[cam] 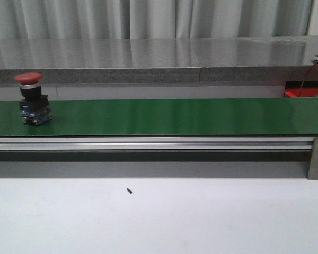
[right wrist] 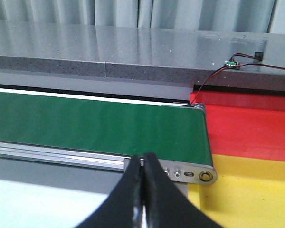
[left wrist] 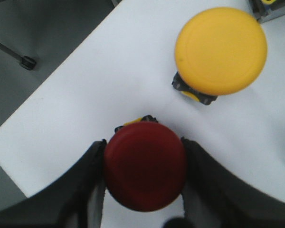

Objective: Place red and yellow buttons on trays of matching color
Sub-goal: 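Set the red button upright on the belt and open the left gripper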

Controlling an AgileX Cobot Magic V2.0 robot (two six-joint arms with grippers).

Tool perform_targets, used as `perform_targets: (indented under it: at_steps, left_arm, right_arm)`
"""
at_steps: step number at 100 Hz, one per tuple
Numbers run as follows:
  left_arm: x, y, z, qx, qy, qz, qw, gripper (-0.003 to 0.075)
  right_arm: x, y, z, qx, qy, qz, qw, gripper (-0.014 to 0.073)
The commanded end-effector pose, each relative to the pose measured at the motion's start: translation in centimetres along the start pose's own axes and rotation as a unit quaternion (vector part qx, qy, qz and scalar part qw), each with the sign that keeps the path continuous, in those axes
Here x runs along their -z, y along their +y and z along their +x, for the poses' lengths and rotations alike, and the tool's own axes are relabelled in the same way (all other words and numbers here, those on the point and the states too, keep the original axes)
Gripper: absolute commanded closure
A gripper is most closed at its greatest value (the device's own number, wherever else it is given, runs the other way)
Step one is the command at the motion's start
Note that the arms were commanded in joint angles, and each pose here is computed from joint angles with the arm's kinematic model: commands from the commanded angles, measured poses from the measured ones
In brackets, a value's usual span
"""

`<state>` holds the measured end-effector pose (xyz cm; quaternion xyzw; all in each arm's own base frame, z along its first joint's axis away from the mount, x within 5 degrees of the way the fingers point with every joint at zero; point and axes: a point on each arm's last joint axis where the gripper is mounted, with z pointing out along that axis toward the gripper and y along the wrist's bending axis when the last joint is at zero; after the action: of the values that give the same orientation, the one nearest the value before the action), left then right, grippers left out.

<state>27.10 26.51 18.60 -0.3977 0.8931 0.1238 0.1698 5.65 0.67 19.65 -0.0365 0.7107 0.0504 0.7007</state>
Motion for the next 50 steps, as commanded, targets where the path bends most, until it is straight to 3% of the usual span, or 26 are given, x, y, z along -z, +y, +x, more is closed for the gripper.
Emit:
perform_targets:
  at_steps: [1,25,50]
  left_arm:
    - [4.2,0.3,-1.6,0.020,-0.070,0.011,0.997,0.0739]
    - [10.8,-1.0,-1.7,0.008,-0.144,0.035,0.989,0.0739]
    - [16.5,-6.6,-0.2,-0.071,-0.207,0.097,0.971,0.0739]
  right_arm:
    - [0.3,0.1,-1.4,0.005,-0.057,-0.005,0.998,0.0663]
    - [0.3,0.1,-1.4,0.005,-0.057,-0.005,0.998,0.0663]
    - [0.3,0.1,-1.4,0.005,-0.057,-0.005,0.998,0.0663]
